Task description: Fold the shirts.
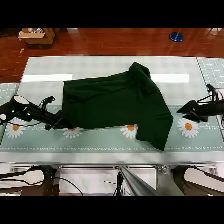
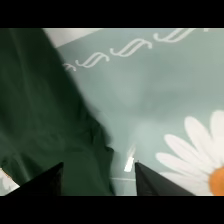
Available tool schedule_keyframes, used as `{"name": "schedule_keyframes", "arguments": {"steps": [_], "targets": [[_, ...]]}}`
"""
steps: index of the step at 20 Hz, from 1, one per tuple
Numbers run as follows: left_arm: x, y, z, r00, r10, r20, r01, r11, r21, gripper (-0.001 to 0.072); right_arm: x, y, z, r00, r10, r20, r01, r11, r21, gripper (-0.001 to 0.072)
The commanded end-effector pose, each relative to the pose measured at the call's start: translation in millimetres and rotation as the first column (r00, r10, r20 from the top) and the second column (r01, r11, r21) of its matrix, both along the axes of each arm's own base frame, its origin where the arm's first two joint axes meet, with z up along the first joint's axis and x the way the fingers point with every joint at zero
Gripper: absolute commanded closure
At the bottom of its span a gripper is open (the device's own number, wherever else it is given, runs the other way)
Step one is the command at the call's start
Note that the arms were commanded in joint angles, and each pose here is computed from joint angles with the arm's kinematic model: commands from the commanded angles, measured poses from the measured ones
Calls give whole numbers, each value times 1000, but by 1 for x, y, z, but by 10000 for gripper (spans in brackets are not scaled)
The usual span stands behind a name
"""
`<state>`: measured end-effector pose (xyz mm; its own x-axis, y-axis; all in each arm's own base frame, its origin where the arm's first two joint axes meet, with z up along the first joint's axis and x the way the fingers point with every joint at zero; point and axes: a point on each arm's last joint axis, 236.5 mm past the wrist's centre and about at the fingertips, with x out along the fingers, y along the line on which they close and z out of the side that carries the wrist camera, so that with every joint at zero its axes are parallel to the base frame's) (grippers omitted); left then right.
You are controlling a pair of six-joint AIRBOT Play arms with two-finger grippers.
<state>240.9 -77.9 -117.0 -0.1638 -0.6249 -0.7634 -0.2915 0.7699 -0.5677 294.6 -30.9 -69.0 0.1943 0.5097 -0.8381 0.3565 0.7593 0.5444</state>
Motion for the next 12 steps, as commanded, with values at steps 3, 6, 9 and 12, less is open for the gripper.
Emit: {"name": "schedule_keyframes", "arguments": {"steps": [3,6,9,12], "targets": [[0,-2,6,1000,-14,16,14,1000,-13,686,-6,16,-25,996,-88,6,88,995,57,183],[2,-5,7,1000,-11,27,12,1000,-26,686,-3,19,-32,989,-147,14,146,987,74,184],[12,-9,13,998,-5,63,8,999,-53,686,-3,38,-45,993,-115,14,114,992,54,199],[31,-13,28,993,7,120,3,996,-87,686,16,58,-43,994,-83,66,81,996,37,673]]}}
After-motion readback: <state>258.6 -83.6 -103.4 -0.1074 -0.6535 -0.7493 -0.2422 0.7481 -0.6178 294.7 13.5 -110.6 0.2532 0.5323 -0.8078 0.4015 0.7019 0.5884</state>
